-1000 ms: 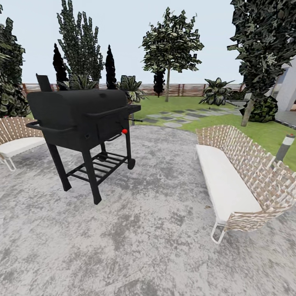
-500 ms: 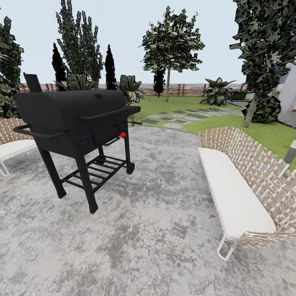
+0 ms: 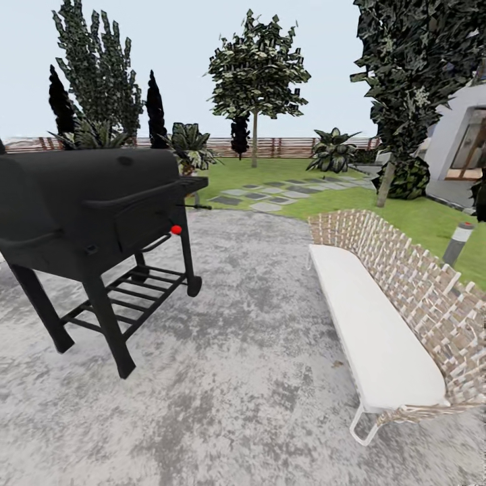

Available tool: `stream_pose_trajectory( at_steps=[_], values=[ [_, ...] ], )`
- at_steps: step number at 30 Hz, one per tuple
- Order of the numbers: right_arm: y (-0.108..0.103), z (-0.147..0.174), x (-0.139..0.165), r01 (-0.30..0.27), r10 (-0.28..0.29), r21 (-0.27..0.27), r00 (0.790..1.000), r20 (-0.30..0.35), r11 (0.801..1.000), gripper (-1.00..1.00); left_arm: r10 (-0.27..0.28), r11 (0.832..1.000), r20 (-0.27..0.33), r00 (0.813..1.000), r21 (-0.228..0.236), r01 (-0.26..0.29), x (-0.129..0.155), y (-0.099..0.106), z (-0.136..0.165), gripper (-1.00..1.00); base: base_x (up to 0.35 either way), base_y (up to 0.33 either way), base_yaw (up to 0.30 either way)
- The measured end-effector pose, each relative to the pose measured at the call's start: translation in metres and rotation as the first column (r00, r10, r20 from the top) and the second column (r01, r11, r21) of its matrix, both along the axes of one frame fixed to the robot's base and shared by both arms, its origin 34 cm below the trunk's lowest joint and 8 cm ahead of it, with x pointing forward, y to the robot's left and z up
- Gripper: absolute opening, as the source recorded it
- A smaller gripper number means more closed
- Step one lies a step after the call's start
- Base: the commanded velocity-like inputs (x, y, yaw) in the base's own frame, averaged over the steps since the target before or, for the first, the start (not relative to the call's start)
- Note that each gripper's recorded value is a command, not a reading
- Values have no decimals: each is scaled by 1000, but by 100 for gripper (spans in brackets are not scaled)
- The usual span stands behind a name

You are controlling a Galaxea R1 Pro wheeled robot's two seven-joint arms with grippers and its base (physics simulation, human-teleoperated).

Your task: In the garden, pick up the pesticide atomizer on the floor and spray pesticide onto both trees until each tree trunk is fully covered.

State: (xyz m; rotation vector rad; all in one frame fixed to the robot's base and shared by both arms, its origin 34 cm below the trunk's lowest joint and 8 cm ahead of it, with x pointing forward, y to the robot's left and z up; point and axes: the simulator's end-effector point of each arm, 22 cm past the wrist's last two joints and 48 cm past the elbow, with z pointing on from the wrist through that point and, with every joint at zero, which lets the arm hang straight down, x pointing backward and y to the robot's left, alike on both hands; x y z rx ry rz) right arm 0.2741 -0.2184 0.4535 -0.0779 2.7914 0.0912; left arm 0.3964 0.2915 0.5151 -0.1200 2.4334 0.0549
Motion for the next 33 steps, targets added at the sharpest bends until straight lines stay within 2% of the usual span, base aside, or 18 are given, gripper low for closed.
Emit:
stream_pose_trajectory(
  at_steps=[21,27,33],
  values=[
    [0,0,-1,-1,1,0,1000,-3,1000,100,-3,1000,0,1000,2,3,0,1,0,100,332,161,-294],
    [0,0,-2,-1,1,0,1000,-3,1000,100,-3,1000,0,1000,2,3,0,1,0,100,342,180,-95],
    [0,0,-1,-1,1,0,1000,-3,1000,100,-3,1000,0,1000,2,3,0,1,0,100,311,242,39]
  ],
)
